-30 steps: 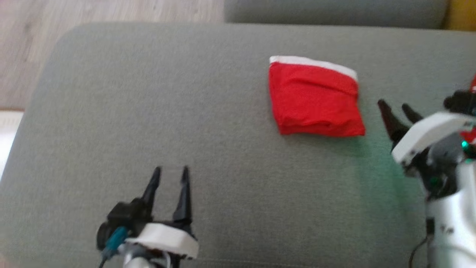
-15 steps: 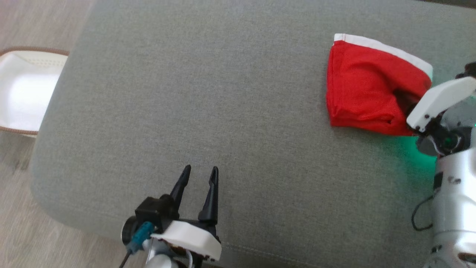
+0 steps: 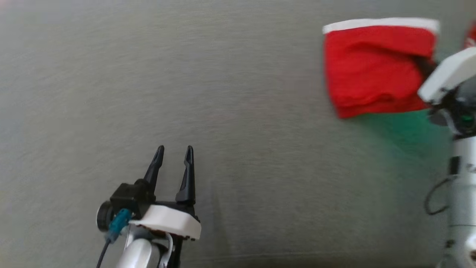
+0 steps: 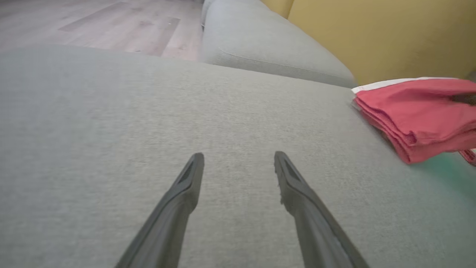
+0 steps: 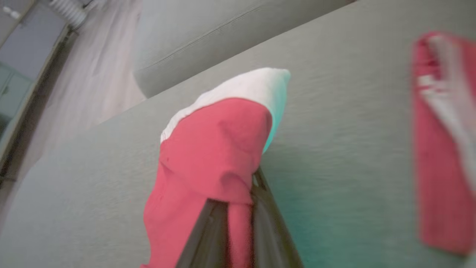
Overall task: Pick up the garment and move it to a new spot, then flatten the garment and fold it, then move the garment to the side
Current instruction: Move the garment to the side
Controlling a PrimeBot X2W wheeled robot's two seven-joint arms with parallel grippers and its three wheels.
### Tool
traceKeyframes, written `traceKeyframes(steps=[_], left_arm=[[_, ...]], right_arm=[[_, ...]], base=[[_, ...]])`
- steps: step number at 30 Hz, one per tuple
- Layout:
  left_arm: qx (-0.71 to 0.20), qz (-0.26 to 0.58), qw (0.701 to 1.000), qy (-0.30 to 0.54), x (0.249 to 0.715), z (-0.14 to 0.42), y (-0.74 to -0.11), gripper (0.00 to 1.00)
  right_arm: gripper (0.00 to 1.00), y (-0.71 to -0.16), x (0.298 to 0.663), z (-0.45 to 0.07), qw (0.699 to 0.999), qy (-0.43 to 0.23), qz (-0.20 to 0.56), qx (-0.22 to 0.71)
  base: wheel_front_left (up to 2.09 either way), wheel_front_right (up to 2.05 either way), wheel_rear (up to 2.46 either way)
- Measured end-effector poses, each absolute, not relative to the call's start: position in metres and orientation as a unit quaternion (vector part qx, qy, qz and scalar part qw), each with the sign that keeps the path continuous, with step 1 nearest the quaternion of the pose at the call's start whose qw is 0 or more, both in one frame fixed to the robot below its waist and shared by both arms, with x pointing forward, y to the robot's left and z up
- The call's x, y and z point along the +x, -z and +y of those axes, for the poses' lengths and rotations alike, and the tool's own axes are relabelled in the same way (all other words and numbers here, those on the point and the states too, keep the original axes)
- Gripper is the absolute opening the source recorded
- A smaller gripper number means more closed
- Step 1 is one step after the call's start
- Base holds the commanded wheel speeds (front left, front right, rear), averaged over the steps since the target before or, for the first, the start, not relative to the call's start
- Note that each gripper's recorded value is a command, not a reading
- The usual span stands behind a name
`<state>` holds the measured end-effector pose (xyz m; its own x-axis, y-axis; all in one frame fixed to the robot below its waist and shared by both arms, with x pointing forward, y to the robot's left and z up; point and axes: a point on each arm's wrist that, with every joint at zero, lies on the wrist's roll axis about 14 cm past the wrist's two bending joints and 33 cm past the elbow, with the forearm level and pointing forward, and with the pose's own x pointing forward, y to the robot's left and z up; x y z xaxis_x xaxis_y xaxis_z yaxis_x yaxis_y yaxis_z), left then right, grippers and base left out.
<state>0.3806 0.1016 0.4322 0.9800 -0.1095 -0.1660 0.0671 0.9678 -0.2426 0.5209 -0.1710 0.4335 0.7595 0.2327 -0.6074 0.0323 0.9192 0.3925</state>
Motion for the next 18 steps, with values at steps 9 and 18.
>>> traceKeyframes(steps=[9,18], left_arm=[[-0.128,0.081,0.973,0.174,0.411,0.023,-0.432,1.00],[-0.122,0.105,0.974,0.157,0.412,0.036,-0.412,1.00]], right_arm=[[0.00,-0.462,0.476,-0.327,0.938,0.109,0.301,0.135],[0.00,-0.470,0.505,-0.366,0.942,0.156,0.288,0.065]], base=[[0.00,0.00,0.00],[0.00,0.00,0.00]])
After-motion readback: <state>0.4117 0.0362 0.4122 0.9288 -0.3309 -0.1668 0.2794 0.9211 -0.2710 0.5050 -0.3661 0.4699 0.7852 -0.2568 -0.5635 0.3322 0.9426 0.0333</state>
